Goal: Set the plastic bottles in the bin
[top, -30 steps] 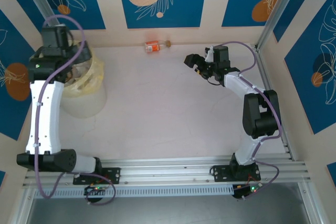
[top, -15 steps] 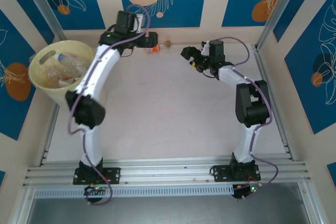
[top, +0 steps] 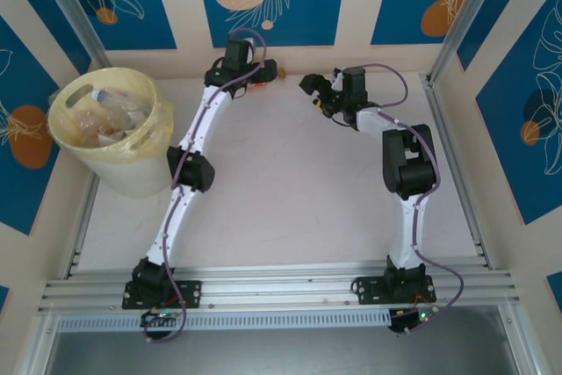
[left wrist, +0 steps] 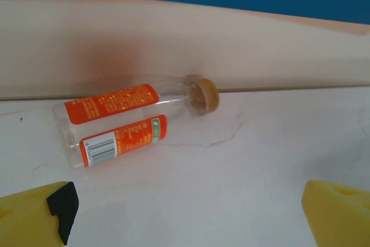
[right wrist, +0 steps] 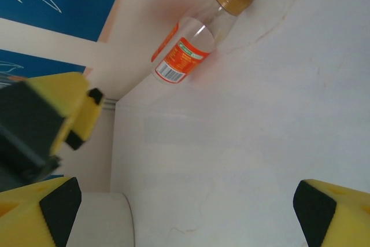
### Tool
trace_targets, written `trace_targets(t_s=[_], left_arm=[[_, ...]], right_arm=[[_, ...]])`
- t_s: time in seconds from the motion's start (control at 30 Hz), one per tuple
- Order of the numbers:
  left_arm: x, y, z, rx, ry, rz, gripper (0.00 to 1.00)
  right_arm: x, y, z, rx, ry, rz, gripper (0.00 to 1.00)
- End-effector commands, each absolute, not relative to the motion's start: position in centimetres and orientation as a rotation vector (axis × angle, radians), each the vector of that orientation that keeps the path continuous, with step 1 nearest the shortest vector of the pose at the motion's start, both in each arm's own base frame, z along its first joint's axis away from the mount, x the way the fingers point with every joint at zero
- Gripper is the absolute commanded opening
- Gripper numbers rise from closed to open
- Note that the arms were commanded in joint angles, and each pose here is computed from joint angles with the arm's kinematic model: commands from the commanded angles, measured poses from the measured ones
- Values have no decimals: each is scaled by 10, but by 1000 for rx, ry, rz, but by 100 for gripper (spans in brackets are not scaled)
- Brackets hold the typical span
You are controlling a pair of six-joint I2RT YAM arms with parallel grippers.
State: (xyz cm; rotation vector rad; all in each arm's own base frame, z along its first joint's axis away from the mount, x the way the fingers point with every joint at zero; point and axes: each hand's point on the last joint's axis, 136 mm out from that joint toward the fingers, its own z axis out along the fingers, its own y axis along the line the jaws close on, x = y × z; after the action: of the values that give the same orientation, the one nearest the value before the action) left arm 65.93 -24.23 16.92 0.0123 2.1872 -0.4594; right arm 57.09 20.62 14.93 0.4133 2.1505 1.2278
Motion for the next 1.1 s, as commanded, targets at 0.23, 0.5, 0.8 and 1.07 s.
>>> trace_targets(t_s=[0.23,0.5,0.8,1.07], left_arm=[[721,-191,117,-269,2012,-533,100],[729,-221,114,-141,1924,-786,100],[724,-238,117,-69,1887,-902,100],[741,-185,88,-332,1927,-681,100]], right_arm=[[595,231,141,396,2118,1275,97],[597,232,131,402,2140,1270,96],[598,227,127,407,2155,1251,96],[609,216,125,385,2160,1190,96]])
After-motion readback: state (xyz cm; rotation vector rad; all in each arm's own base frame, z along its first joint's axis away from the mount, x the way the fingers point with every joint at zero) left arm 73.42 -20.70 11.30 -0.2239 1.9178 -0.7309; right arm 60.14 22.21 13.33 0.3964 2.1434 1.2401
